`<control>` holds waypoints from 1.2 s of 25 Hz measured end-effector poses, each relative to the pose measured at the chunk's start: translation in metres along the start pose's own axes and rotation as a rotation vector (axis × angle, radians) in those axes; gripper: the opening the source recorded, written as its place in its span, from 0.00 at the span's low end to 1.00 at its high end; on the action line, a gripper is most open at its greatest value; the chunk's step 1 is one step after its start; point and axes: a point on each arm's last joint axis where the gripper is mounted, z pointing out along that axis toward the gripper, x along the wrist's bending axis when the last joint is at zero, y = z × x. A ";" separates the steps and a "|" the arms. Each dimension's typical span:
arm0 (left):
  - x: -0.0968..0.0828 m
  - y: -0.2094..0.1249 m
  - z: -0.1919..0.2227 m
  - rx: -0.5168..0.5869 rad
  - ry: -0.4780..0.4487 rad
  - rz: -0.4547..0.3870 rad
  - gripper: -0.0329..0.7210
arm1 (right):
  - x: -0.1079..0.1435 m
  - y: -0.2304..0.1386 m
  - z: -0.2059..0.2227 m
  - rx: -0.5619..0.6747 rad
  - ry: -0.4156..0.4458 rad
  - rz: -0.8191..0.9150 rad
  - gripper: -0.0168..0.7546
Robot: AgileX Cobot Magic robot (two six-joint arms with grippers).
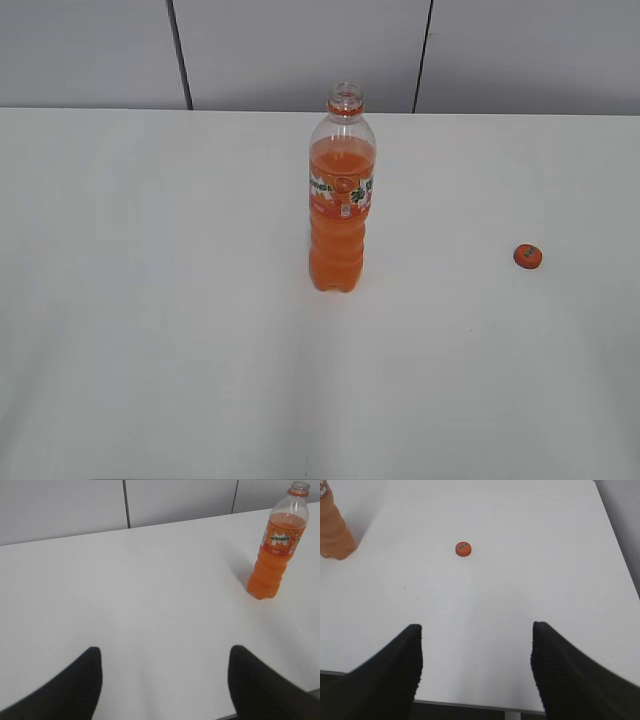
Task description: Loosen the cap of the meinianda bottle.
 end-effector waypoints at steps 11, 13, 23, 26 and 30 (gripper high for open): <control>0.000 0.000 0.000 0.000 0.000 0.000 0.66 | 0.000 0.000 0.000 0.000 0.000 0.000 0.68; 0.000 0.000 0.000 0.000 0.009 -0.003 0.65 | 0.000 0.000 0.000 0.000 0.000 0.000 0.68; -0.002 -0.001 0.002 0.004 0.124 -0.049 0.63 | 0.000 0.000 0.000 0.000 0.000 0.000 0.68; -0.002 -0.001 0.002 0.004 0.127 -0.050 0.62 | 0.000 0.000 0.000 0.000 0.000 0.000 0.68; -0.002 -0.001 0.002 0.004 0.127 -0.050 0.62 | 0.000 0.000 0.000 0.000 0.000 0.000 0.68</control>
